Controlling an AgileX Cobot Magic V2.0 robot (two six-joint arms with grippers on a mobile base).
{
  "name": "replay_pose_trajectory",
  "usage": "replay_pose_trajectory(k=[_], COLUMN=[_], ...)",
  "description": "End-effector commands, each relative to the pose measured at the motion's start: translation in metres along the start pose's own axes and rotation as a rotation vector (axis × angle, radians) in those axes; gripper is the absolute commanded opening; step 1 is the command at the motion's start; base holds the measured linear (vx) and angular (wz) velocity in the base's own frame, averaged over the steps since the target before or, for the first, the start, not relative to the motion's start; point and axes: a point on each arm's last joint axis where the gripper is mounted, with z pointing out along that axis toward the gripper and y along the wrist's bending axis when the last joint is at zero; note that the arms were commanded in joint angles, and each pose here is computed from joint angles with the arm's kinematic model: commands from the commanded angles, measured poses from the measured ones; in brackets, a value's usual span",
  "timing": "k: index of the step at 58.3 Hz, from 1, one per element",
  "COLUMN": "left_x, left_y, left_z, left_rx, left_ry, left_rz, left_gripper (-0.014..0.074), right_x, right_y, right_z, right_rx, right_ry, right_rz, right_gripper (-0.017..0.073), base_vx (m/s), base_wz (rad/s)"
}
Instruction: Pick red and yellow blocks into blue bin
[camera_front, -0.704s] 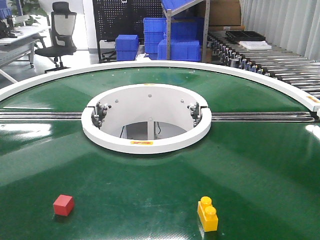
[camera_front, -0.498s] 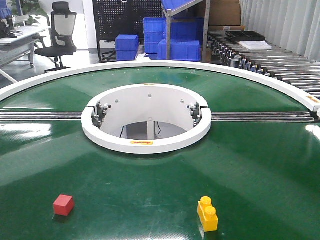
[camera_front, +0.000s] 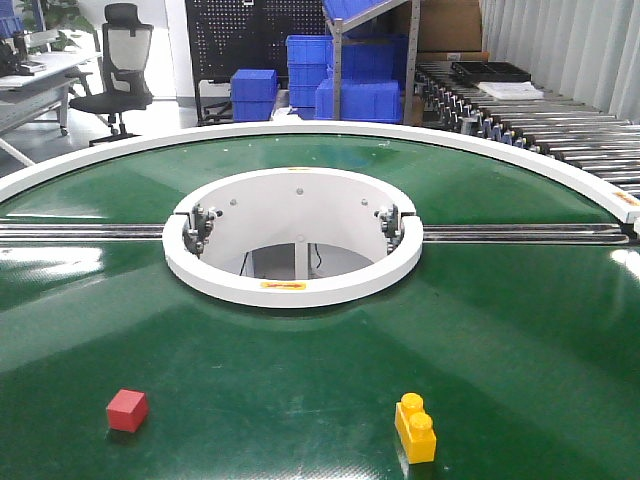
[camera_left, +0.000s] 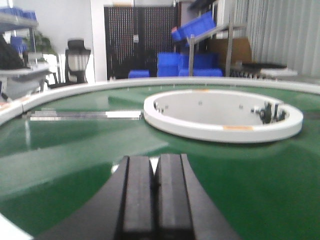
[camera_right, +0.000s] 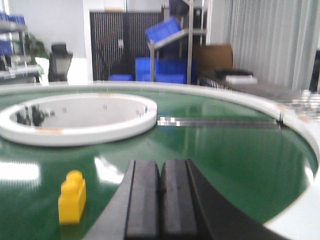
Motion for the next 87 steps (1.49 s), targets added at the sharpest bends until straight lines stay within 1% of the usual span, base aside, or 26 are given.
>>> replay_pose_trajectory(k=[1,7,13,15,20,24,28,32,36,40,41,46,48,50,52,54,56,58,61,67,70,72,74,79,82,87], left_x=[-0.031,-0.069,-0.104,-0.117,-0.138,-0.149,-0.150,-0.141,-0.128,-0.117,-0.115,-0.108,-0.107,-0.107,-0.107,-0.105,-0.104,-0.103,-0.103,-0.103,-0.103,-0.103,-0.102,-0.102,-0.102,-0.102], left_y=[-0.001,-0.002,-0.002,-0.003,-0.003,-0.003,-0.003,-0.002,-0.002,-0.002,-0.002,-0.002,-0.002,-0.002,-0.002,-0.002,-0.002,-0.002,-0.002,-0.002,-0.002,-0.002,-0.002,-0.003,-0.005,-0.010], left_z=[-0.004,-0.011,-0.017,-0.017,-0.012,-0.002,0.009,0.024,0.036,0.044,0.046,0.053,0.055,0.058,0.059,0.060,0.061,0.062,0.063,0.063,0.063,0.062,0.062,0.062,0.062,0.062], left_rx=[0.012,0.021,0.023,0.022,0.013,0.005,-0.007,-0.012,-0.015,-0.016,-0.017,-0.019,-0.019,-0.018,-0.019,-0.019,-0.020,-0.024,-0.029,-0.029,-0.028,-0.028,-0.024,-0.011,0.012,0.058], left_ry=[-0.202,-0.288,-0.311,-0.303,-0.190,-0.050,0.090,0.239,0.374,0.490,0.517,0.584,0.587,0.583,0.584,0.598,0.608,0.615,0.615,0.617,0.620,0.622,0.626,0.630,0.631,0.632], left_rz=[-0.025,-0.070,-0.073,-0.072,-0.051,-0.049,-0.029,0.000,0.011,0.009,0.008,0.007,0.007,0.007,0.006,0.005,0.005,-0.006,-0.022,-0.022,-0.018,-0.017,-0.015,-0.012,0.004,0.024], left_gripper=[0.0002,0.0002,0.0002,0.0002,0.0002,0.0002,0.0002,0.0002,0.0002,0.0002,0.0002,0.0002,0.0002,0.0002,0.0002,0.0002,0.0004,0.0004,0.0004,0.0009,0.0020,0.0036,0.0060,0.0155,0.0235,0.0403], right_x=[-0.025,-0.064,-0.093,-0.105,-0.121,-0.127,-0.125,-0.118,-0.103,-0.092,-0.089,-0.079,-0.075,-0.072,-0.069,-0.066,-0.063,-0.062,-0.062,-0.064,-0.065,-0.067,-0.068,-0.072,-0.072,-0.069], right_y=[0.000,-0.002,-0.004,-0.005,-0.007,-0.008,-0.009,-0.009,-0.009,-0.009,-0.009,-0.006,-0.005,-0.004,-0.004,-0.004,-0.003,-0.003,-0.002,0.001,0.002,0.003,0.005,0.008,0.010,0.018], right_z=[-0.003,-0.008,-0.008,-0.006,0.004,0.015,0.029,0.040,0.055,0.065,0.067,0.076,0.079,0.081,0.083,0.084,0.084,0.085,0.085,0.086,0.086,0.086,0.087,0.090,0.093,0.102], right_rx=[0.000,0.010,0.019,0.023,0.029,0.033,0.035,0.034,0.031,0.028,0.026,0.012,0.005,0.000,-0.006,-0.017,-0.031,-0.040,-0.048,-0.079,-0.098,-0.115,-0.130,-0.169,-0.194,-0.264], right_ry=[-0.193,-0.245,-0.227,-0.206,-0.111,-0.007,0.129,0.241,0.386,0.480,0.503,0.583,0.620,0.643,0.672,0.697,0.721,0.731,0.731,0.725,0.718,0.710,0.706,0.700,0.715,0.770], right_rz=[-0.019,-0.029,-0.063,-0.061,-0.059,-0.057,-0.055,-0.051,-0.042,-0.040,-0.030,0.044,0.059,0.065,0.057,0.030,-0.004,-0.015,-0.015,-0.005,-0.007,-0.010,0.001,-0.007,-0.005,-0.015], right_gripper=[-0.0010,-0.0010,-0.0010,-0.0010,-0.0010,-0.0010,-0.0010,-0.0010,-0.0010,-0.0010,-0.0010,-0.0010,-0.0010,-0.0009,-0.0006,0.0000,0.0018,0.0039,0.0076,0.0185,0.0256,0.0321,0.0364,0.0489,0.0555,0.0624], base_vx=[0.00,0.00,0.00,0.00,0.00,0.00,0.00,0.00,0.00,0.00,0.00,0.00,0.00,0.00,0.00,0.00,0.00,0.00,0.00,0.00,0.00,0.00,0.00,0.00,0.00,0.00], base_wz=[0.00,0.00,0.00,0.00,0.00,0.00,0.00,0.00,0.00,0.00,0.00,0.00,0.00,0.00,0.00,0.00,0.00,0.00,0.00,0.00,0.00,0.00,0.00,0.00,0.00,0.00])
